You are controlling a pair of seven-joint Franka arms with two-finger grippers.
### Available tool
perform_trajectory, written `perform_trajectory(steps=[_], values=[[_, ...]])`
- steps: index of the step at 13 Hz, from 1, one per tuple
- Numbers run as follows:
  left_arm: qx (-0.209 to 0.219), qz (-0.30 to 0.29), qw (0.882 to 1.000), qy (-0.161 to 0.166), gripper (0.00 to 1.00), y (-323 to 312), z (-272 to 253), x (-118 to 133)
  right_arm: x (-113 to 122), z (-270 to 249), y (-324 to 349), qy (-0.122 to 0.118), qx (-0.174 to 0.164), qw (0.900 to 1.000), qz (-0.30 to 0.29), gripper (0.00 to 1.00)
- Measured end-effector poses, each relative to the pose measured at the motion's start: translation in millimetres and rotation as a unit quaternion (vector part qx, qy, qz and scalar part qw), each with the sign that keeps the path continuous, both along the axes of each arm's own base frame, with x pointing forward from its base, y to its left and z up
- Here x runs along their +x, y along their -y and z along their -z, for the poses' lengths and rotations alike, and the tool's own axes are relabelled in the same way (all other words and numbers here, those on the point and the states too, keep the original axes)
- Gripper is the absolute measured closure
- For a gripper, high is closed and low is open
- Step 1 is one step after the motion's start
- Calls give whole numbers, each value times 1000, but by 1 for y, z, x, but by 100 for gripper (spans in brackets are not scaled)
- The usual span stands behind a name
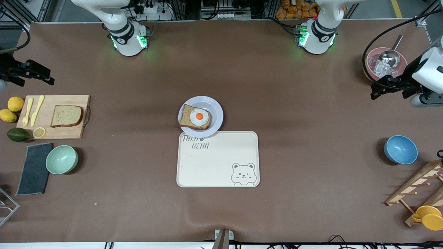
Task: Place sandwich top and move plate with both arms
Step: 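Move the right gripper toward the bread slice on the cutting board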
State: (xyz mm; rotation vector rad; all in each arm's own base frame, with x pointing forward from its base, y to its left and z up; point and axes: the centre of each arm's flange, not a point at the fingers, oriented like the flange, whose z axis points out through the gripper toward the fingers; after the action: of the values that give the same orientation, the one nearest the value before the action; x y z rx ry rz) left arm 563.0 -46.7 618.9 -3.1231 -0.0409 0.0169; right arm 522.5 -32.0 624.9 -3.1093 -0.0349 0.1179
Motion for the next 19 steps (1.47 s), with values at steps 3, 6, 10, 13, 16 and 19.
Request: perform_trajectory(steps=[3,6,10,13,16,19], values=[[0,0,1000,-1,0,0,1,1,0,1,-2,-2,0,1000,-2,0],[-1,0,1000,2,0,0,-2,2,0,4,-2,-6,0,1000,-2,0],[-1,-3,1000,-2,0,-3,3,5,1,8,-1,-6,0,1000,-1,0],[-2,-4,1000,-3,0,-5,5,6,20,30,19,10,-4,1000,17,0],[-2,-3,1000,-3,0,-4,4,6,40,71,61,-6,-5,999,51,0],[-2,-3,1000,-2,0,-4,4,6,58,106,91,-4,-12,997,73,0]])
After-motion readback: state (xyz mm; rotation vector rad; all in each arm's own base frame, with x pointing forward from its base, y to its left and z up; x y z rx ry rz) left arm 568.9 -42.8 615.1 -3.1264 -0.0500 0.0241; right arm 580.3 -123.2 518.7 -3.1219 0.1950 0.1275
